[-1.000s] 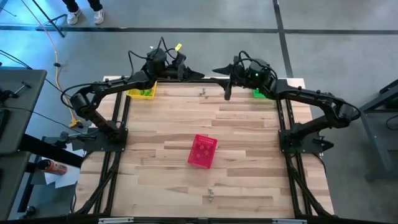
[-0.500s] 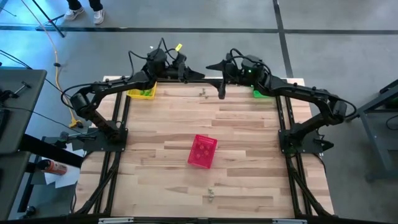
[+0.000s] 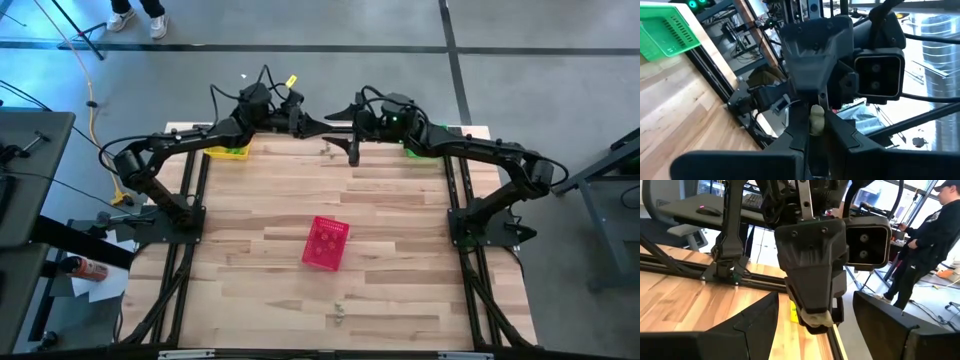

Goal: Sort Halloween decoration
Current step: Put the white skull toy into the green bin

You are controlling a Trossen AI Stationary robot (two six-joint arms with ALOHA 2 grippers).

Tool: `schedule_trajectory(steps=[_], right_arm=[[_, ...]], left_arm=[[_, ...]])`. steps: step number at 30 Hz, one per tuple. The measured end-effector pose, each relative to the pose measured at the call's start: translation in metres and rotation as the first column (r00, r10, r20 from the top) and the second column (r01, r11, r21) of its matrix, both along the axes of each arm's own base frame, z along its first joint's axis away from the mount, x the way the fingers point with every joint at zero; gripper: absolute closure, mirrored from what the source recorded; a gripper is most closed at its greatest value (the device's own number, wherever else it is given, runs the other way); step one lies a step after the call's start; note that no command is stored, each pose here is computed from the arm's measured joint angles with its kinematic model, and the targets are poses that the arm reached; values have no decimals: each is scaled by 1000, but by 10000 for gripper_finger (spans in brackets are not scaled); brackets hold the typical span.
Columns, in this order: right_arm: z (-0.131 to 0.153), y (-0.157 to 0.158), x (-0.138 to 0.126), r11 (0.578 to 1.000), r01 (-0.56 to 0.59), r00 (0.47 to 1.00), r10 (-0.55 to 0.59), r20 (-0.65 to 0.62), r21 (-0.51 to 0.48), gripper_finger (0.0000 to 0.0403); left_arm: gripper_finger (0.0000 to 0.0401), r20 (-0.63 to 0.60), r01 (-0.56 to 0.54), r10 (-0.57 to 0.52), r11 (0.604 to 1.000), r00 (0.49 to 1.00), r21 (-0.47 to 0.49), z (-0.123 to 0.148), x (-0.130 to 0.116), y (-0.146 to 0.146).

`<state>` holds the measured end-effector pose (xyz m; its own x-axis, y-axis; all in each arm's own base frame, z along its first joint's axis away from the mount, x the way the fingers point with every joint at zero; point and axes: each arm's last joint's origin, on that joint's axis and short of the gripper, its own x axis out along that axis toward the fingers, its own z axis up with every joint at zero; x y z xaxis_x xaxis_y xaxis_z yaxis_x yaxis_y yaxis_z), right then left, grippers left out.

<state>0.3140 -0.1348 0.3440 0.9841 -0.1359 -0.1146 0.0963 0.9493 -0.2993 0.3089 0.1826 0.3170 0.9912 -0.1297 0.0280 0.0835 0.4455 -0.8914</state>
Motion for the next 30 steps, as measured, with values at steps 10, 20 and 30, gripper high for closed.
schedule_trajectory(steps=[10, 20, 30], right_arm=[[1, 0, 0, 1000, 2, 1000, -2, 6, -2, 231], [0, -1, 0, 1000, 3, 1000, -3, 0, -1, 286], [0, -1, -1, 999, 33, 999, -33, -5, -22, 311]], left_arm=[[378, 0, -6, 6, 1000, 1000, 0, 0, 0, 1], [378, 0, -7, 7, 1000, 1000, 0, 0, 0, 1], [378, -1, -7, 7, 1000, 1000, 0, 0, 0, 1]])
